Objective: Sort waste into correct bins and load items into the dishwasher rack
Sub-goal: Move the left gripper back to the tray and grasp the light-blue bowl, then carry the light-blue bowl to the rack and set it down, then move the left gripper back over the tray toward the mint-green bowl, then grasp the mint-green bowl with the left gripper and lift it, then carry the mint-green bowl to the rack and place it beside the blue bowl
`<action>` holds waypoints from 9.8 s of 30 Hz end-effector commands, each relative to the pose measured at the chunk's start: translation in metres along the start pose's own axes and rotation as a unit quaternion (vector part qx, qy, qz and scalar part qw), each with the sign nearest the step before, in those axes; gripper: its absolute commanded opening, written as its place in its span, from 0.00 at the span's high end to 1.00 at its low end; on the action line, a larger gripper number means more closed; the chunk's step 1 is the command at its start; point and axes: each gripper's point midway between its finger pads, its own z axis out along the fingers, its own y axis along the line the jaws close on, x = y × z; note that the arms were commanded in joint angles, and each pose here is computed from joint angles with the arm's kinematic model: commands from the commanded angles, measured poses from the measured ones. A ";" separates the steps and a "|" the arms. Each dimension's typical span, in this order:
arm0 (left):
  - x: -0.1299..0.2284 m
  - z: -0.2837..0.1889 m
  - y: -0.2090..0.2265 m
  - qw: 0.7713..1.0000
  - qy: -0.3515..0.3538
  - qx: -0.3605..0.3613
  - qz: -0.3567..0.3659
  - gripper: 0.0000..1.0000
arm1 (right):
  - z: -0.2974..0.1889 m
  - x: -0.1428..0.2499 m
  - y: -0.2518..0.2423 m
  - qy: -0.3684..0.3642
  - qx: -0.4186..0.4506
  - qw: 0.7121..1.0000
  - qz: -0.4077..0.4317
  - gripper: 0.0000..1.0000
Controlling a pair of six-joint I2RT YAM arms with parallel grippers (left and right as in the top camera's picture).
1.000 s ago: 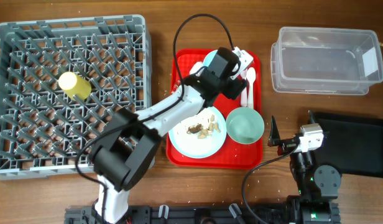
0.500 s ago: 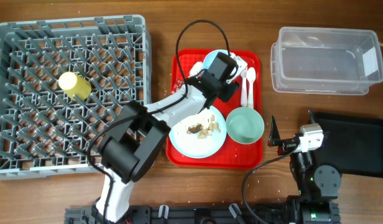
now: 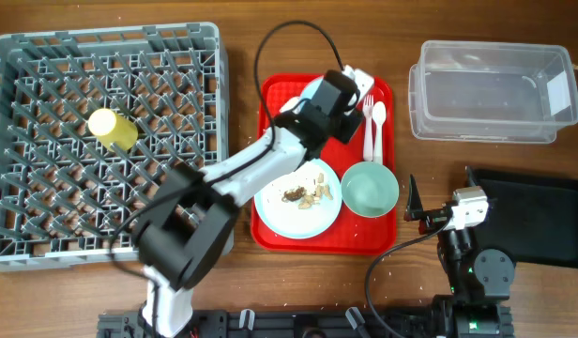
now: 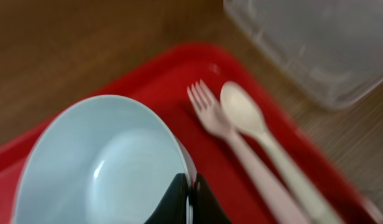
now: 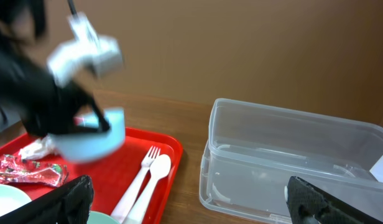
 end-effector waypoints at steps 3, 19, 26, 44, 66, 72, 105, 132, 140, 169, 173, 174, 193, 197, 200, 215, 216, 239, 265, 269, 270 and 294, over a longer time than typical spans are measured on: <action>-0.104 -0.119 0.042 0.976 -0.146 -0.007 -0.163 0.96 | 0.000 -0.001 -0.001 -0.003 0.005 1.000 -0.006 0.00; 0.034 -0.336 0.369 0.759 -0.210 0.064 -0.613 0.96 | 0.000 -0.001 -0.001 -0.002 0.005 1.000 -0.006 0.00; 0.118 -0.339 0.417 0.680 -0.206 0.119 -0.694 0.96 | 0.000 -0.001 -0.001 -0.002 0.005 1.000 -0.006 0.00; 0.212 -0.357 0.466 0.601 -0.237 0.089 -0.758 0.35 | 0.000 -0.001 -0.001 -0.002 0.005 1.000 -0.006 0.00; 0.197 -0.445 0.424 0.578 -0.199 -0.250 -0.750 0.96 | 0.000 -0.001 -0.001 -0.003 0.005 1.000 -0.006 0.00; 0.202 -0.397 0.446 0.598 -0.095 -0.469 -0.643 0.96 | 0.000 -0.001 -0.001 -0.003 0.005 1.000 -0.006 0.00; 0.022 -0.317 0.251 0.801 -0.088 -0.062 -0.589 0.06 | 0.000 -0.001 -0.001 -0.003 0.005 1.000 -0.006 0.00; 0.045 -0.070 -0.025 0.964 0.154 0.050 -0.211 0.26 | 0.000 -0.001 -0.001 -0.002 0.005 1.000 -0.006 0.00; 0.059 -0.072 -0.080 0.970 0.176 0.090 -0.139 0.38 | 0.000 -0.001 -0.001 -0.002 0.005 1.000 -0.006 0.00; 0.116 -0.035 -0.113 0.962 0.241 0.091 -0.095 0.48 | 0.000 -0.001 -0.001 -0.003 0.005 1.000 -0.006 0.00; 0.100 -0.019 -0.069 0.976 0.195 0.009 -0.098 0.57 | 0.000 -0.001 -0.001 -0.003 0.005 1.000 -0.006 0.00; 0.094 -0.016 -0.056 0.978 0.180 -0.011 -0.102 0.58 | 0.000 -0.001 -0.001 -0.003 0.005 1.000 -0.006 0.00; 0.024 -0.065 -0.056 0.990 0.102 0.094 -0.026 0.38 | 0.000 -0.001 -0.001 -0.003 0.005 1.000 -0.006 0.00; 0.055 -0.039 -0.066 0.988 0.138 0.072 -0.002 0.38 | 0.000 -0.001 -0.001 -0.003 0.005 1.000 -0.006 0.00; 0.072 -0.020 -0.057 0.987 0.155 0.044 0.002 0.41 | 0.000 -0.001 -0.001 -0.003 0.005 1.000 -0.006 0.00; 0.021 -0.044 -0.058 0.997 0.071 0.004 0.022 0.50 | 0.000 -0.001 -0.001 -0.003 0.005 1.000 -0.006 0.00; 0.012 -0.052 -0.058 0.998 0.058 0.005 0.022 0.50 | 0.000 -0.001 -0.001 -0.003 0.005 1.000 -0.006 0.00; 0.071 0.012 -0.022 0.992 0.128 0.010 -0.004 0.94 | 0.000 -0.001 -0.001 -0.002 0.005 1.000 -0.006 0.00; 0.056 -0.331 0.412 0.733 -0.235 0.106 -0.629 0.96 | 0.000 -0.001 -0.001 -0.002 0.005 1.000 -0.006 0.00; 0.097 -0.310 0.458 0.695 -0.252 0.136 -0.660 0.96 | 0.000 -0.001 -0.001 -0.003 0.005 1.000 -0.006 0.00; 0.103 -0.306 0.464 0.688 -0.256 0.137 -0.665 0.96 | 0.000 -0.001 -0.001 -0.002 0.005 1.000 -0.006 0.00; 0.083 -0.277 0.465 0.725 -0.271 0.141 -0.617 0.96 | 0.000 -0.001 -0.001 -0.003 0.005 1.000 -0.006 0.00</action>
